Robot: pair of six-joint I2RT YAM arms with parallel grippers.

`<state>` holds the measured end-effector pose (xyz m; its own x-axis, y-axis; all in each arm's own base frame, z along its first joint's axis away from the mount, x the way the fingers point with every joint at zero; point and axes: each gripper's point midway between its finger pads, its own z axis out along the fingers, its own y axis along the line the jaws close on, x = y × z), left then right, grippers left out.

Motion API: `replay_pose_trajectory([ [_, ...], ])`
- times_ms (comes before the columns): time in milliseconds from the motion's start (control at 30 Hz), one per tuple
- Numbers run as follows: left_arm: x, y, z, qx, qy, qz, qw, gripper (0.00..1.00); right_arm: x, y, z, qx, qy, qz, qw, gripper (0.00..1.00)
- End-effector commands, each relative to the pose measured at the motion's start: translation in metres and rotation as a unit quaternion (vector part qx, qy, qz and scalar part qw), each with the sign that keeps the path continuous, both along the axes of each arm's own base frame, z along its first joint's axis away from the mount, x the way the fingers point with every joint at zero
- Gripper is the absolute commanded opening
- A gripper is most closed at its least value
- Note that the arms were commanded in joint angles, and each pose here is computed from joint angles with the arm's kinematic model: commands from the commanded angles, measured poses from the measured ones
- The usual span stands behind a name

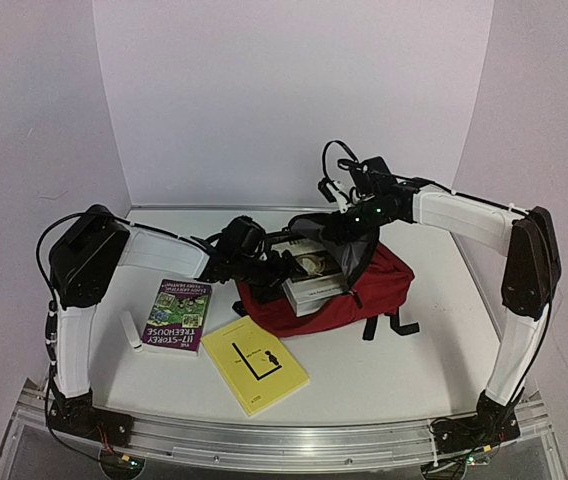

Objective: Pack the student bag
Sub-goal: Place the book in the student bag.

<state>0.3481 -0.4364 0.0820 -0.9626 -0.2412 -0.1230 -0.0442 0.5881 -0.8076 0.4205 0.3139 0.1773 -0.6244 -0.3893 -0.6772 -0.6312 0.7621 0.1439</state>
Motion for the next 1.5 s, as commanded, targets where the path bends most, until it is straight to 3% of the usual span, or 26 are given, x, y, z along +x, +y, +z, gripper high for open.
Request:
replay_pose_trajectory([
  [0,-0.001,0.012,0.037,0.012,-0.050,0.015,0.999,0.81,-0.004,0.005,0.028,0.033,-0.019,0.008,0.999,0.00],
  [333,0.000,0.012,0.018,0.029,-0.039,0.010,0.999,0.63,-0.006,0.007,0.026,0.037,-0.013,0.015,0.999,0.00],
  [567,0.013,-0.014,0.002,0.005,-0.043,-0.012,0.999,0.44,-0.011,0.012,0.028,0.048,-0.007,0.028,0.998,0.00],
  [767,0.026,-0.038,0.015,-0.037,-0.066,-0.027,0.997,0.32,-0.015,0.021,0.023,0.062,0.016,0.031,0.997,0.00],
  [1100,0.039,-0.089,0.017,-0.099,-0.067,-0.069,0.990,0.27,-0.013,0.032,0.032,0.079,0.017,0.033,0.996,0.00],
  [1467,0.068,-0.116,0.015,-0.109,-0.125,-0.096,0.982,0.34,-0.016,0.035,0.027,0.088,0.035,0.034,0.995,0.00],
])
